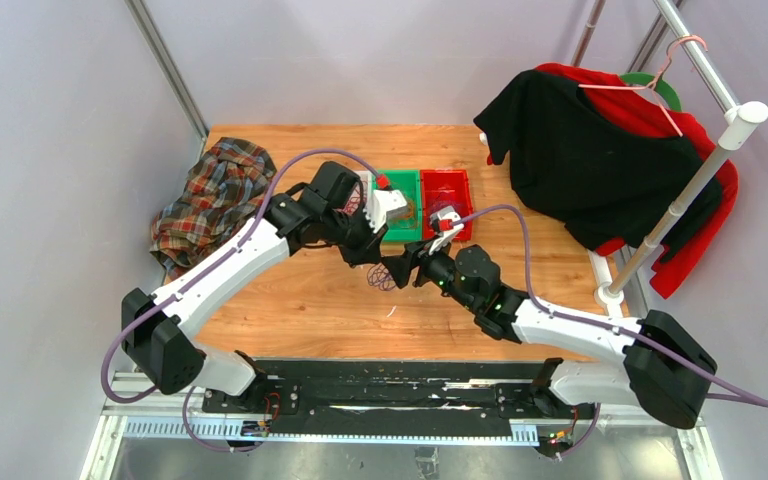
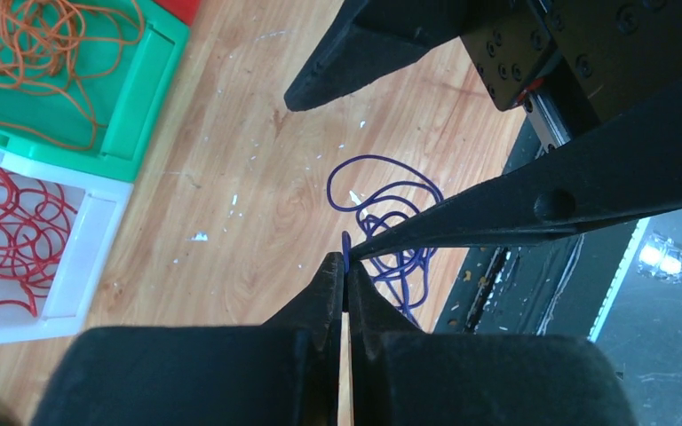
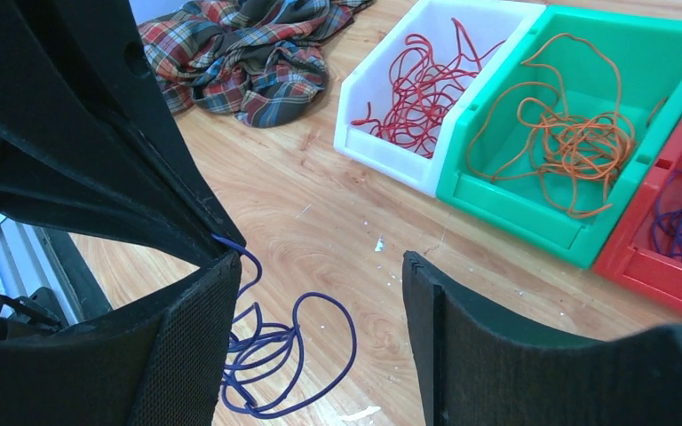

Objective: Untangle the cables

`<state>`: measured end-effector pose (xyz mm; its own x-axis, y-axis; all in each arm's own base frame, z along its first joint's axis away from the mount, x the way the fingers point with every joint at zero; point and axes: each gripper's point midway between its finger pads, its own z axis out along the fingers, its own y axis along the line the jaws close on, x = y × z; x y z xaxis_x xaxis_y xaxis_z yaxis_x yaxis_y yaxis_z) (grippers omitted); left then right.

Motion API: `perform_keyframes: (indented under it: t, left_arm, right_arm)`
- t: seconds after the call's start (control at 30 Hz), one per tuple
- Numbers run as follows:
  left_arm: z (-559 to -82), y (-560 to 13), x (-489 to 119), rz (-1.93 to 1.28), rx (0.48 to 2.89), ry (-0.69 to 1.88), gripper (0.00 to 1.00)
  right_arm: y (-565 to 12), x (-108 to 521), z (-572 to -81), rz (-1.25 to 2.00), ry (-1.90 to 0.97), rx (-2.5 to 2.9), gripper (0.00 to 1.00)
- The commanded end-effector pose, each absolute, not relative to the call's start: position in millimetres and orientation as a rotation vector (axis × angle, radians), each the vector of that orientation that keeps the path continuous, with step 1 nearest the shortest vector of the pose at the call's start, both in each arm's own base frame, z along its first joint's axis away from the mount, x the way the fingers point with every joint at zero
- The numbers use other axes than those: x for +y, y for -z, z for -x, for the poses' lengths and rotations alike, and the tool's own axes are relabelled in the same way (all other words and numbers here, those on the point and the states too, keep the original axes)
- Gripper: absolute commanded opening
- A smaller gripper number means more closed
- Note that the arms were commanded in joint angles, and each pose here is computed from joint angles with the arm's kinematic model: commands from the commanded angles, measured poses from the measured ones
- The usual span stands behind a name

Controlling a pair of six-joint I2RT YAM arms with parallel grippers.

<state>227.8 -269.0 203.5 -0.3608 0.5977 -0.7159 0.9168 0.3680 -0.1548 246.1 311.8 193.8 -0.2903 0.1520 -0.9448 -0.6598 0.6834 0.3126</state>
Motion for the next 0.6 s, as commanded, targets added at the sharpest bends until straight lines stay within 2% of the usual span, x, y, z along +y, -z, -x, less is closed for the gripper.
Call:
perform_keyframes:
  t: [0.0,0.33,0.47,0.57]
  left_arm:
    - [-218.6,-234.3,-276.3,-1.285,2.007,0.817,0.01]
    - [-204.8,-260.6,-285.1,-1.266,1.967,0.922,0.01]
    - [-208.7,-261.2,-279.1,-1.299,1.947,0.853,0.01]
    - [-215.8,-256.0,-272.0,-1.335,1.935,0.762,0.01]
  right_arm:
    - [-206.3,328.0,-243.5,0.432,-0.907,1.658,0.66]
    - [-192.2,344.4,-250.4,0.419,-0.935,1.704,0.58]
    - [-188.4,337.9,-246.3,0.414,-0.933,1.706,0.51]
    - [-189.5,324.3,-240.9,0.392,-0.923,1.694,0.50]
